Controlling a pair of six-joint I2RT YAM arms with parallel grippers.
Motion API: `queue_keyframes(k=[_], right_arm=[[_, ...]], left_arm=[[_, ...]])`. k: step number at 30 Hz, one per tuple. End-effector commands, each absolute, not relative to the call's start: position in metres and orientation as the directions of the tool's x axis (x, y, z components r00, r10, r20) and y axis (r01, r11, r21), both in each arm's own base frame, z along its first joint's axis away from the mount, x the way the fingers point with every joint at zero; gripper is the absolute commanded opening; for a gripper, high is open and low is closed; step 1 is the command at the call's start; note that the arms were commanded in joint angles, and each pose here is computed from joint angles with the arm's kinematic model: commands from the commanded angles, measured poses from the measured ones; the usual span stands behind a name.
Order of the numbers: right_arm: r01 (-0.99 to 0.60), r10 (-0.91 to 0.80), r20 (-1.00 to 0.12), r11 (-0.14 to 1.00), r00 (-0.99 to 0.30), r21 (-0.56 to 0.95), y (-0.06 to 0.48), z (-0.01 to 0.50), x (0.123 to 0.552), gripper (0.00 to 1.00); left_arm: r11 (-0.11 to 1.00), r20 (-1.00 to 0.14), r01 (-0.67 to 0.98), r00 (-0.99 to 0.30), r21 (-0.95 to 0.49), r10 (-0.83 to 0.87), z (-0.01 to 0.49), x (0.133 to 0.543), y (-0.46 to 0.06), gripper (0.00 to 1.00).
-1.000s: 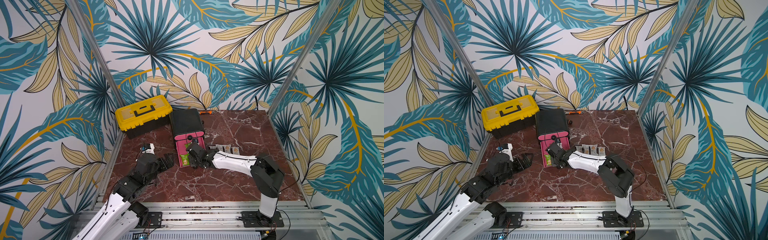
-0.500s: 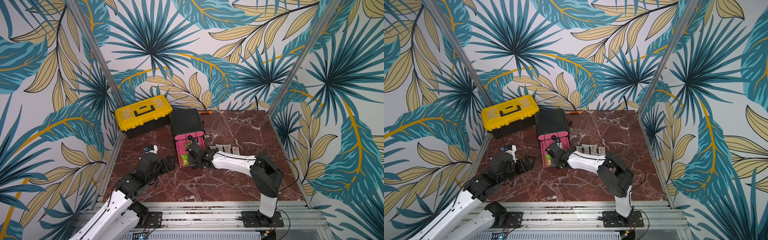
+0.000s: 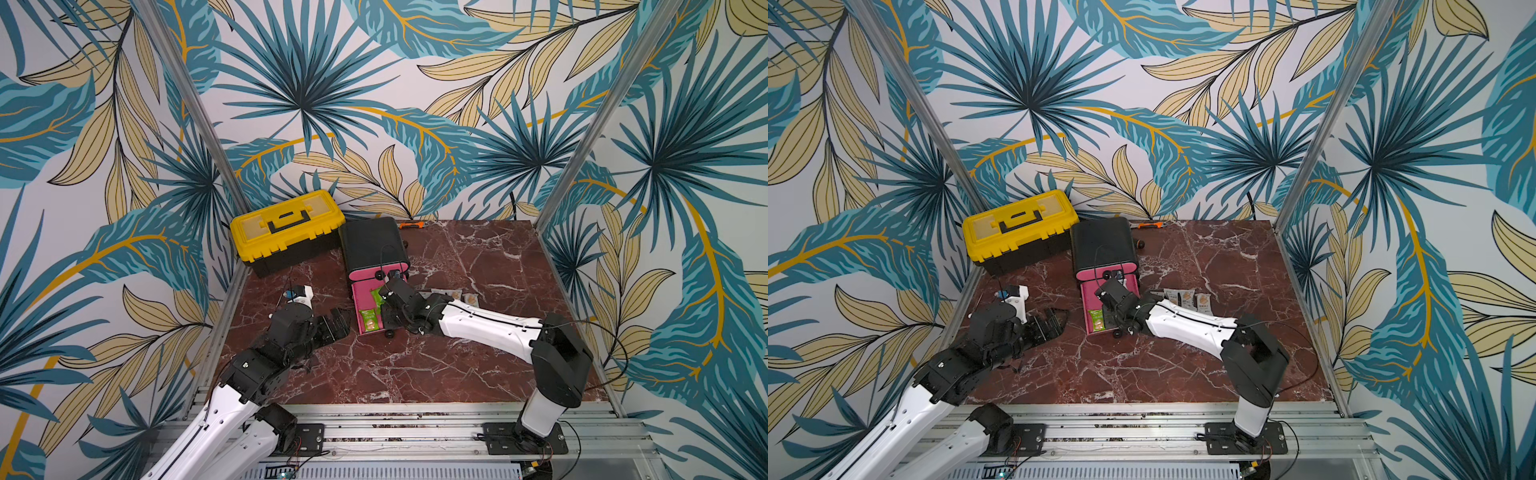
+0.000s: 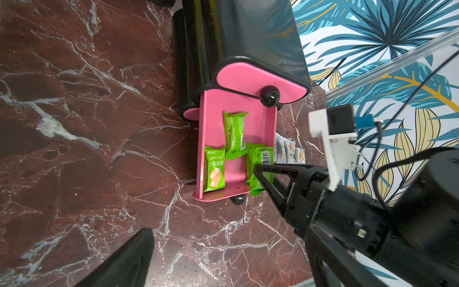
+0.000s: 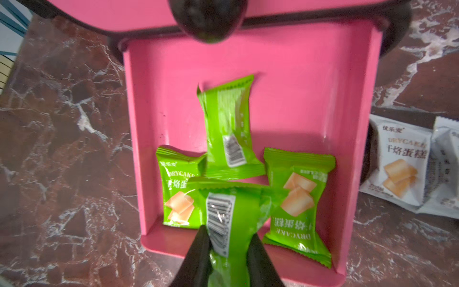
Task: Take the cookies out of the drawer
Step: Place the cookie at the center of the board.
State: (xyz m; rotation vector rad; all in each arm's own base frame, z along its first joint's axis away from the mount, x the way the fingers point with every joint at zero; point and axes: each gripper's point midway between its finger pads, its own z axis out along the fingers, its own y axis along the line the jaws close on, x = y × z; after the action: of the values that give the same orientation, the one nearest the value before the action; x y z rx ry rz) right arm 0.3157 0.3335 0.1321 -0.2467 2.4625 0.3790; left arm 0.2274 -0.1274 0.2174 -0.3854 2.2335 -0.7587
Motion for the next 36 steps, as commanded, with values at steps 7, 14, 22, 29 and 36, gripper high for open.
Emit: queue_keyframes(k=[7, 14, 22, 29, 36], right_arm=[[-0.249, -0.063, -0.637, 0.946, -0.769, 0.208, 0.307, 0.159, 0.303, 0.22], [-0.155, 0.012, -0.636, 0.966, -0.772, 0.206, 0.252, 0.156, 0.301, 0.22], [-0.051, 0.082, -0.557, 0.975, -0.826, 0.218, 0.194, 0.112, 0.291, 0.22], [-0.033, 0.097, -0.481, 0.967, -0.871, 0.253, 0.197, 0.066, 0.293, 0.22], [-0.006, 0.121, -0.467, 0.965, -0.876, 0.261, 0.207, 0.039, 0.309, 0.22]], left_arm=[[0.741, -0.506, 0.002, -0.731, -0.671, -0.457, 0.231, 0.23, -0.151, 1.0], [0.733, -0.492, 0.057, -0.776, -0.677, -0.394, 0.222, 0.239, -0.195, 1.0], [0.733, -0.496, 0.078, -0.783, -0.675, -0.374, 0.207, 0.247, -0.225, 1.0], [0.737, -0.491, 0.059, -0.781, -0.674, -0.386, 0.193, 0.25, -0.225, 1.0], [0.76, -0.507, 0.042, -0.769, -0.649, -0.39, 0.189, 0.246, -0.213, 1.0]])
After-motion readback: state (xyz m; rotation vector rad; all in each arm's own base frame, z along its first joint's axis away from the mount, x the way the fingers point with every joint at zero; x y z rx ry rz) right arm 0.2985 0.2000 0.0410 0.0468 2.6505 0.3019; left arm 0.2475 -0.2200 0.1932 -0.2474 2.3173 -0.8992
